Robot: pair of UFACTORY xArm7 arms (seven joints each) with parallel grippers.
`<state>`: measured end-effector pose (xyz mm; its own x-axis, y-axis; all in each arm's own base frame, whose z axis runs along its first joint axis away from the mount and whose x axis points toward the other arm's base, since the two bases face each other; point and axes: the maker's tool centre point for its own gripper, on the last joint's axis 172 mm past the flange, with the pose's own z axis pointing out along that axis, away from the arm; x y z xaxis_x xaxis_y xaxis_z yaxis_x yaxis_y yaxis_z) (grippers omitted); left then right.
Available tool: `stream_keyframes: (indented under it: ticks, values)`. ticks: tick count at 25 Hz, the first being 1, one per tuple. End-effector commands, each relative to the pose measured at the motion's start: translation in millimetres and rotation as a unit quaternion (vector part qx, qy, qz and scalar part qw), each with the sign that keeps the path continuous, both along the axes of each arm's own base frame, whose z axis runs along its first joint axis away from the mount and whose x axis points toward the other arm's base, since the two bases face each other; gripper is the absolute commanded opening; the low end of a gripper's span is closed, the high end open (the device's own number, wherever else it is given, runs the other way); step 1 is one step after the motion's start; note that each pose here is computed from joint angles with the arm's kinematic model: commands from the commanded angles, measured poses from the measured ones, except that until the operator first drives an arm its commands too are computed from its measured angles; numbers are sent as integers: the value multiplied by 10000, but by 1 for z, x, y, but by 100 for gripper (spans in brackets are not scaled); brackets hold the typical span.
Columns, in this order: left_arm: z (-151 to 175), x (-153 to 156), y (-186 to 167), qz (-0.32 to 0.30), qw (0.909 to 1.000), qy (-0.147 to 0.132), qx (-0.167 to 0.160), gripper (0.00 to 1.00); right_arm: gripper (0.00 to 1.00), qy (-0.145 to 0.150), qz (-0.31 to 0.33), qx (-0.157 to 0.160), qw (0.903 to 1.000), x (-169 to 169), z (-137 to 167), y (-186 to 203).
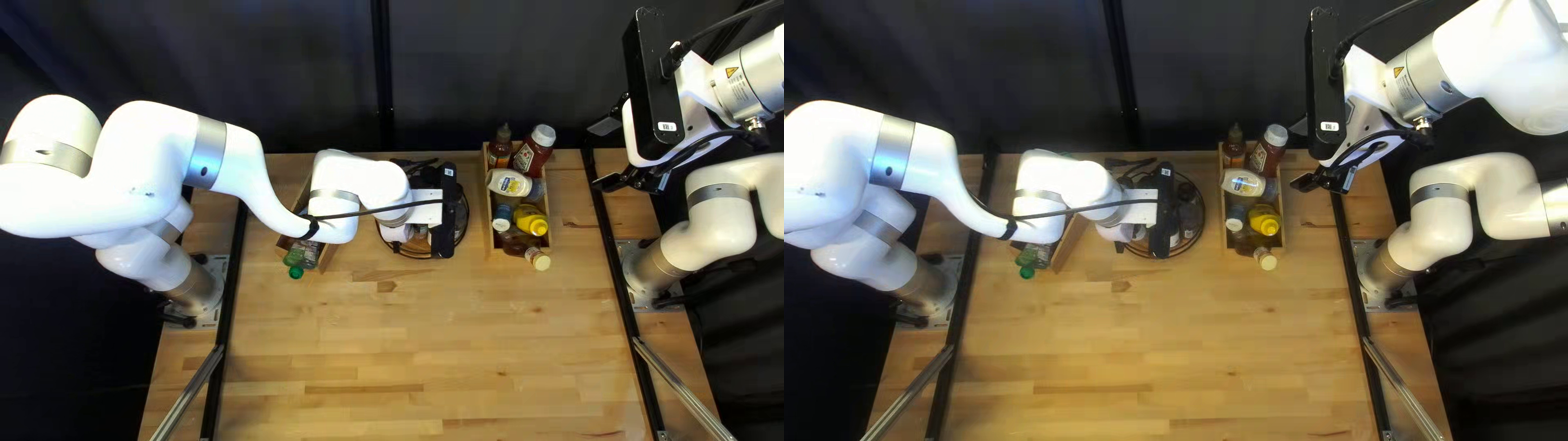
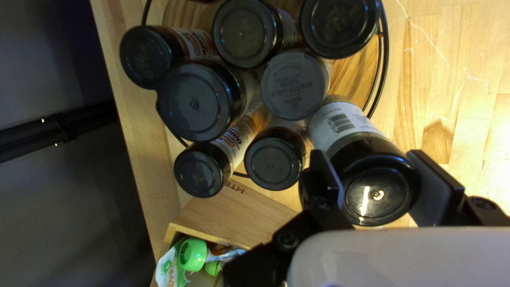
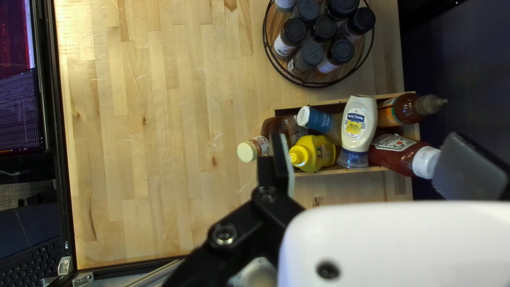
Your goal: Separate condiments, baby food and spices and place it in 3 different racks/containers
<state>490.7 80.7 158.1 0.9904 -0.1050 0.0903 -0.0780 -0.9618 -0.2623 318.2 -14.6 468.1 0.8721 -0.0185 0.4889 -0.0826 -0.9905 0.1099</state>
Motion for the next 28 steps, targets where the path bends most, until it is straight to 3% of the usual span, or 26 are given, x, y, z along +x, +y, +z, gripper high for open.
stream_keyframes:
  ticks: [1,7,13,28]
  values:
    - [0,1,3,19,10000,-27,9,0,100,0,0,0,10000,0,0,0]
    - [-2,2,6,42,10000,-56,-5,0,100,0,0,0,10000,0,0,0]
    - [0,7,-16,-12,9998,-32,-192,0,100,0,0,0,10000,0,0,0]
    - [-28,13,0,73,9987,-55,-499,0,100,0,0,0,10000,0,0,0]
